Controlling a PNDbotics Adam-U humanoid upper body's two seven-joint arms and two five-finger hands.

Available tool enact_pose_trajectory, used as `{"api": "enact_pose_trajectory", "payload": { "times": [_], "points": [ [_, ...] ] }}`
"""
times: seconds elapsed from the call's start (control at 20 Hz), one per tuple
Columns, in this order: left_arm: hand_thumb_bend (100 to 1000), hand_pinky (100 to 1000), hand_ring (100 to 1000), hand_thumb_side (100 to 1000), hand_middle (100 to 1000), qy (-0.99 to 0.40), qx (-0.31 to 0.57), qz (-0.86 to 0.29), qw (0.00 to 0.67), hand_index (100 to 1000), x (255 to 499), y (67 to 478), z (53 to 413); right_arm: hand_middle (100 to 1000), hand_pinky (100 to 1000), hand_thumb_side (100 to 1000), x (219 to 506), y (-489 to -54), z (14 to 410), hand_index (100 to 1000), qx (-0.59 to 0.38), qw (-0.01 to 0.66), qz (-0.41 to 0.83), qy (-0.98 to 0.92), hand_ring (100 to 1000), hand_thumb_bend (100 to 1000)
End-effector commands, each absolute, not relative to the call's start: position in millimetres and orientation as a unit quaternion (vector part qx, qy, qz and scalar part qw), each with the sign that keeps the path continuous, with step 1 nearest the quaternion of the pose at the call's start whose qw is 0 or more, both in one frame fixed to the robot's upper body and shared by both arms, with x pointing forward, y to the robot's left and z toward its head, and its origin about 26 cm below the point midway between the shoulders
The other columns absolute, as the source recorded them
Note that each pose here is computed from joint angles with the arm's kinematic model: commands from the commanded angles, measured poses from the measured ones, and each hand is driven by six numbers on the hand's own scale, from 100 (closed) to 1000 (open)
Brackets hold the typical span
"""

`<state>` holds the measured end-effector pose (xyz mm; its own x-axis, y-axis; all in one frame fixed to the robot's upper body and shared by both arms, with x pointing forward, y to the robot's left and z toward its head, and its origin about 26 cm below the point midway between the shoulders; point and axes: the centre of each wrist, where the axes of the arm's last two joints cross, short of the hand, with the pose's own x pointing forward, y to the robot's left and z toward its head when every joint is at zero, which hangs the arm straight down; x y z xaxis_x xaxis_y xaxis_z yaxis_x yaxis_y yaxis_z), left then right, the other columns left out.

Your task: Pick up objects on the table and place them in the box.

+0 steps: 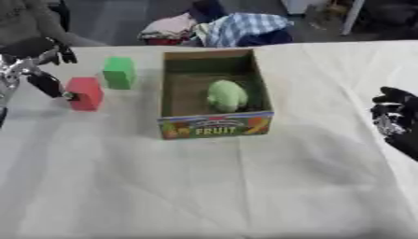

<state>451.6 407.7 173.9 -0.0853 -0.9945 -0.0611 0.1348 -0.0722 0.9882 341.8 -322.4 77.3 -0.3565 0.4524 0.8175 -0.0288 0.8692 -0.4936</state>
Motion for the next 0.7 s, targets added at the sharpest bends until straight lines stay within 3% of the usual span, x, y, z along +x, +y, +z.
{"api": "enact_pose_trajectory", "payload": {
  "times": [0.05, 0.7],
  "points": [
    [647, 722, 649, 183, 633, -0.473, 0.486, -0.549, 0.489, 732, 453, 414, 187, 728, 608, 453, 345, -323, 89, 885, -0.134, 0.537, 0.222, -0.803, 717, 100],
    [593, 704, 622, 177, 614, -0.459, 0.49, -0.533, 0.515, 725, 454, 414, 163, 728, 608, 455, 349, -321, 94, 885, -0.13, 0.529, 0.222, -0.809, 716, 100]
  ]
}}
